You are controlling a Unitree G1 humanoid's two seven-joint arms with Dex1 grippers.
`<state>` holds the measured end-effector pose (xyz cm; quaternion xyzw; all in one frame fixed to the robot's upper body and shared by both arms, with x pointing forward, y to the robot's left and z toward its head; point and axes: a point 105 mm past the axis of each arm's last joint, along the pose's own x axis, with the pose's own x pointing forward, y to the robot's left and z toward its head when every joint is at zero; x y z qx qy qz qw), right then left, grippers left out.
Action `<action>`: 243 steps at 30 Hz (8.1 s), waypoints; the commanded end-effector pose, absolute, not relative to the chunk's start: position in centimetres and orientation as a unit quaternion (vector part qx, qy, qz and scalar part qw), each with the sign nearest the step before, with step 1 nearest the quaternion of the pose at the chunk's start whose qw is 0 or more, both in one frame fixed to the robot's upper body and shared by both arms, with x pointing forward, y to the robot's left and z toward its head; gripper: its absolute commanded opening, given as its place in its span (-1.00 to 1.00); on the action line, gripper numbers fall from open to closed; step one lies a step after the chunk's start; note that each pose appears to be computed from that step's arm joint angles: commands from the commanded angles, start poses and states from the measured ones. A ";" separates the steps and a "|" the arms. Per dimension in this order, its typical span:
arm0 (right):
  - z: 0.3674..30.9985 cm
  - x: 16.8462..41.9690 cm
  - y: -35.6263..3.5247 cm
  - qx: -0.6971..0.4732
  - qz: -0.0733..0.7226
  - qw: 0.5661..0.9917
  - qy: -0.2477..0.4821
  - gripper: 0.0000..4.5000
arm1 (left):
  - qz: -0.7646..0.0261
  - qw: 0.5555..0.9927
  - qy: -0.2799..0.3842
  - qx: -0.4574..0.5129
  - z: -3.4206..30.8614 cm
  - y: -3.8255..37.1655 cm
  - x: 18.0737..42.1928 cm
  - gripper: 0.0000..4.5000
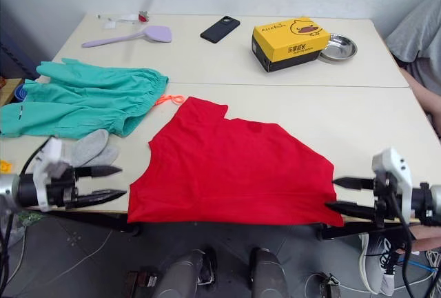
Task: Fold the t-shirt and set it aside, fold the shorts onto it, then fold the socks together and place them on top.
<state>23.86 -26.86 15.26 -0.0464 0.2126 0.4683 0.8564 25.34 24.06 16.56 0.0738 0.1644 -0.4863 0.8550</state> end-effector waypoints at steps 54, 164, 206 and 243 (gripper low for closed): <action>17.1 30.2 -22.2 -0.217 0.517 0.828 0.034 -1.00 | -0.450 0.857 -0.079 0.237 16.9 17.7 39.3 -0.98; 14.0 30.9 -26.2 -0.229 0.421 0.876 -0.055 -1.00 | -0.454 0.849 -0.104 0.250 16.3 20.1 31.7 -1.00; 17.3 27.0 -24.3 -0.090 0.457 0.884 0.028 0.10 | -0.517 0.849 0.032 0.103 17.4 20.8 27.8 -0.10; 10.8 31.0 -29.1 -0.299 0.405 0.850 0.153 -0.99 | -0.459 0.871 0.055 0.166 10.4 16.1 35.2 -1.00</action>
